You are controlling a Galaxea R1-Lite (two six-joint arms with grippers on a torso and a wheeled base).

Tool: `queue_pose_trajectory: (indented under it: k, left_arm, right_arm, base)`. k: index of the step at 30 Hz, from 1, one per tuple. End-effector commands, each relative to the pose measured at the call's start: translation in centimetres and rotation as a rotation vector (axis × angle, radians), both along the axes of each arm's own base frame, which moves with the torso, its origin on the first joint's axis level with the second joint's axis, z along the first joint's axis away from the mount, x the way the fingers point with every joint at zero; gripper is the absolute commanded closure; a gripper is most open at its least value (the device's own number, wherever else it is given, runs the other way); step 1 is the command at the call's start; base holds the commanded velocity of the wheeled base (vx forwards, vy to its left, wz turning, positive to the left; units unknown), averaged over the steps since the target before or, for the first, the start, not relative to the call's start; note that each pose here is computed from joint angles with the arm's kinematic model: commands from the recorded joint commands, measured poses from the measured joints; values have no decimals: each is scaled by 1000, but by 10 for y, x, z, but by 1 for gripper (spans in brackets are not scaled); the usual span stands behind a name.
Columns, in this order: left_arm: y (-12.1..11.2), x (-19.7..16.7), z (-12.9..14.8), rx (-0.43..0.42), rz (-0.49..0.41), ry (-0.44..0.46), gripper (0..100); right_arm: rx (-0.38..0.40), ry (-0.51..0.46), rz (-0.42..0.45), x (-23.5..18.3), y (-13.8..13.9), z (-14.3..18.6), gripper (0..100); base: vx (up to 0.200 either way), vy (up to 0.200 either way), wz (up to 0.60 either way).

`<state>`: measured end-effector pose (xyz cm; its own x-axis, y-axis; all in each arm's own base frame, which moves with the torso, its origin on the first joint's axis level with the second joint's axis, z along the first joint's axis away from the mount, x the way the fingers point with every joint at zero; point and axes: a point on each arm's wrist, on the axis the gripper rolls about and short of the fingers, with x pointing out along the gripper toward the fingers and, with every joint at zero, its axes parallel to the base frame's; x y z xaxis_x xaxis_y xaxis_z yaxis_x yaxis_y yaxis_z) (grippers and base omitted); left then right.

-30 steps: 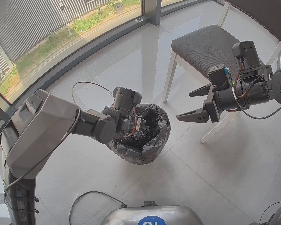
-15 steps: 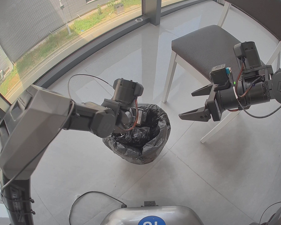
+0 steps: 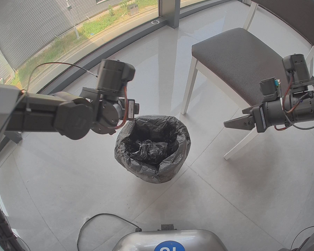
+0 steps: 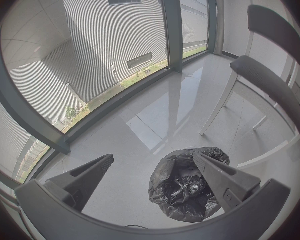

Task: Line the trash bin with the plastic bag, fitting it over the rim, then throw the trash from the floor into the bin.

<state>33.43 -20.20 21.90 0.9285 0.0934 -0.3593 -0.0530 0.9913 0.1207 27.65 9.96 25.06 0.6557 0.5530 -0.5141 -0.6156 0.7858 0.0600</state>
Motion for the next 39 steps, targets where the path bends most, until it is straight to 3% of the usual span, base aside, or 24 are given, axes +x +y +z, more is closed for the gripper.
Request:
queue_pose_trajectory:
  k: [1,12,13,17,23,25,30,34,39]
  left_arm:
    - [32,-45,44,-78,33,-105,0]
    - [115,-124,59,-15,184,-75,0]
    - [131,-143,60,-19,213,-84,0]
    - [156,-188,62,-14,235,-106,0]
    - [199,-290,57,70,217,-97,0]
    - [213,-323,52,103,249,-80,0]
    - [226,-389,37,168,407,-65,0]
    - [229,-427,17,176,440,-79,0]
    - [227,-469,-15,200,487,-25,0]
  right_arm:
    - [53,-68,-169,-43,-36,24,0]
    - [25,-109,-327,-135,-77,2,0]
    - [14,-124,-361,-155,-81,-6,0]
    - [-3,-165,-414,-192,-87,-18,0]
    - [14,-213,-429,-242,-93,-31,0]
    - [20,-231,-430,-256,-95,-33,0]
    - [29,-259,-429,-288,-98,-47,0]
    - [38,-290,-435,-307,-101,-61,0]
    - [27,-320,-489,-328,-103,-77,0]
  base:
    - [0,0,0]
    - [0,0,0]
    - [0,0,0]
    - [0,0,0]
    - [0,0,0]
    - [0,0,0]
    - [0,0,0]
    - [0,0,0]
    - [0,0,0]
